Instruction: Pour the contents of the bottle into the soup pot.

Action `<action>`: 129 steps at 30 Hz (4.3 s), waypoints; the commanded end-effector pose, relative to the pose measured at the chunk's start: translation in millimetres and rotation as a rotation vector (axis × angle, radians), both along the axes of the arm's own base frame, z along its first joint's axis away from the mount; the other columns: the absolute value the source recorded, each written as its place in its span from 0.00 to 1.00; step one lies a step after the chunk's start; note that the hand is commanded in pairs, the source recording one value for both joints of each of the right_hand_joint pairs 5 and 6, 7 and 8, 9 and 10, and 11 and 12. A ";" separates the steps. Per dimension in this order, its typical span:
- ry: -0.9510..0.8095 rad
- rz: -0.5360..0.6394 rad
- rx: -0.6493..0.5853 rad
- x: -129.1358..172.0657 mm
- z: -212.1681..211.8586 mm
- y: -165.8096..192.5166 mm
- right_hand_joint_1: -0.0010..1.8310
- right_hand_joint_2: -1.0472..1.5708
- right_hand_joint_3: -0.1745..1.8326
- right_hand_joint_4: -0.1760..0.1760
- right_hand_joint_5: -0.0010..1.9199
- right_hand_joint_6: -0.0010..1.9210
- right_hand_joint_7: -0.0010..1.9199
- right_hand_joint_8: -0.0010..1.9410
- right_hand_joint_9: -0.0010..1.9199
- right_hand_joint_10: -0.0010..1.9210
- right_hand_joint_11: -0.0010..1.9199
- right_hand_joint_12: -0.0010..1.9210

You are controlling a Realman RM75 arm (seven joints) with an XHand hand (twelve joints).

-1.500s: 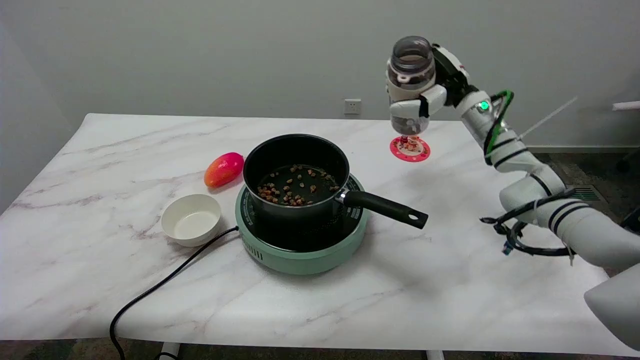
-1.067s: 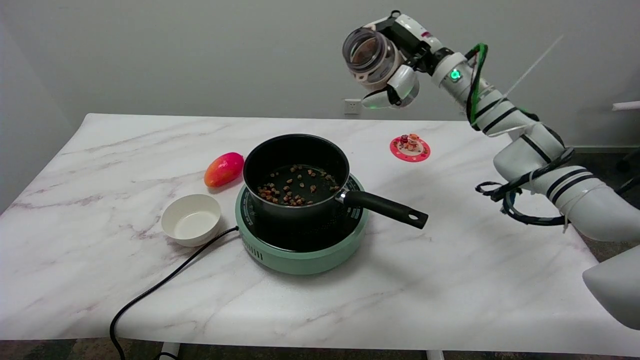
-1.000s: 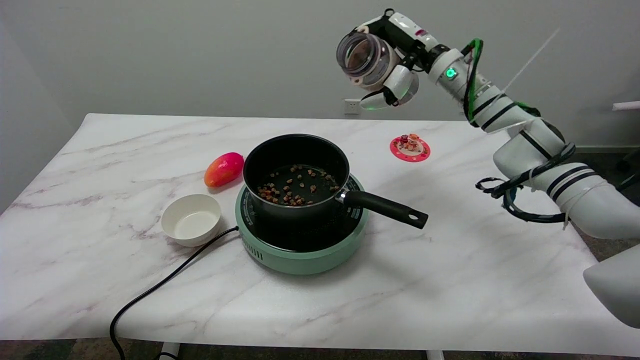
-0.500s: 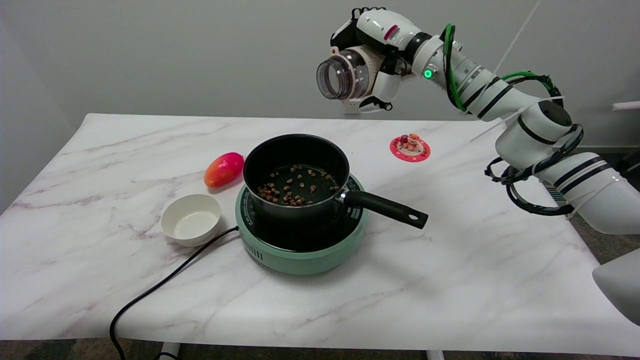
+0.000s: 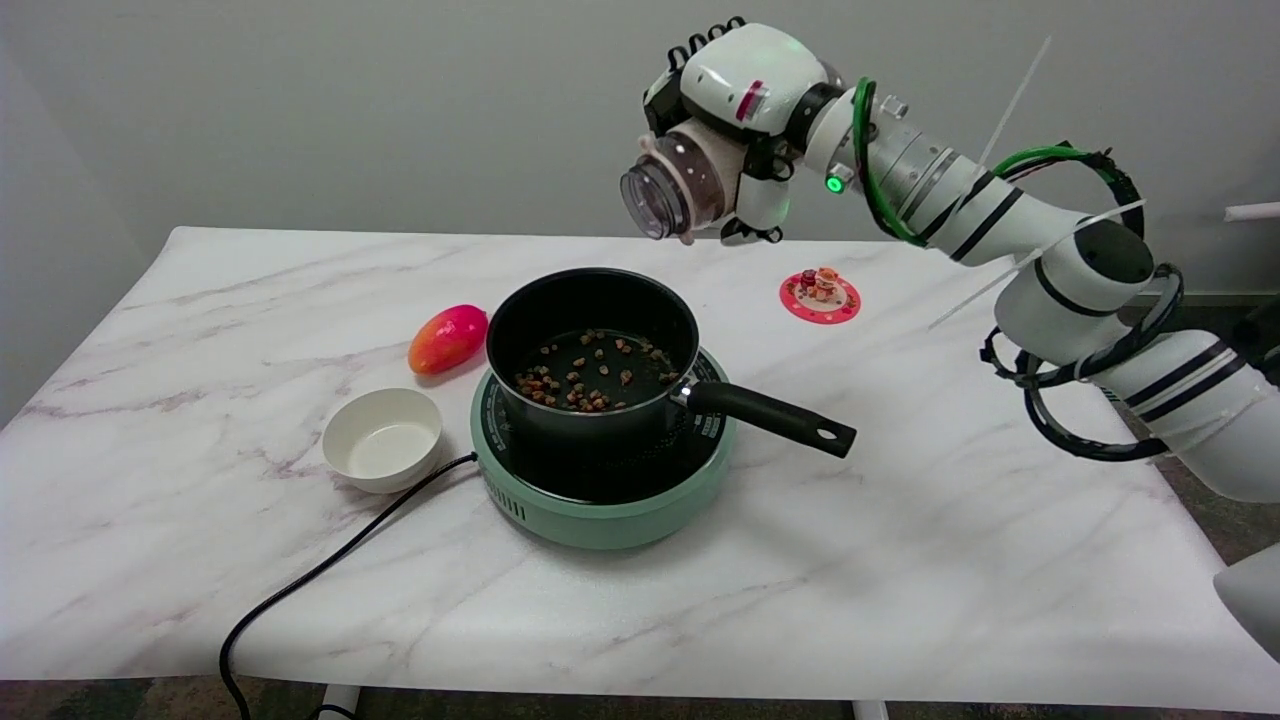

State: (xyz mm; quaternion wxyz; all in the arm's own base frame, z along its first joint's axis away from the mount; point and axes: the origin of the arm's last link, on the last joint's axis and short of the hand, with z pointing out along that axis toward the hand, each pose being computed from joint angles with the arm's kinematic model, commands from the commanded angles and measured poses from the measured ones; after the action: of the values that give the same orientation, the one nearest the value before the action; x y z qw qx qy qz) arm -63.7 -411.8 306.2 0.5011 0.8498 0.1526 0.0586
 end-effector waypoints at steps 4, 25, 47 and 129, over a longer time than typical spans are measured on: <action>0.243 0.115 0.086 -4.3 -58.0 29.7 0.83 0.77 0.52 0.50 1.00 1.00 1.00 0.99 0.77 0.77 0.64 0.64; 0.469 0.140 0.125 -21.5 -78.4 19.9 0.83 0.76 0.54 0.50 1.00 1.00 1.00 0.99 0.77 0.77 0.64 0.64; 0.618 0.147 0.050 -13.6 -52.1 -4.2 0.83 0.75 0.55 0.50 1.00 1.00 1.00 0.99 0.77 0.77 0.64 0.64; 0.835 0.278 0.076 0.9 -94.0 11.4 0.79 0.84 0.40 0.50 1.00 1.00 1.00 0.99 0.80 0.80 0.66 0.65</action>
State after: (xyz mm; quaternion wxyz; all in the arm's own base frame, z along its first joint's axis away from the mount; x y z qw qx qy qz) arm -58.1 -404.4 205.8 0.3410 0.7909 0.4587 -0.2186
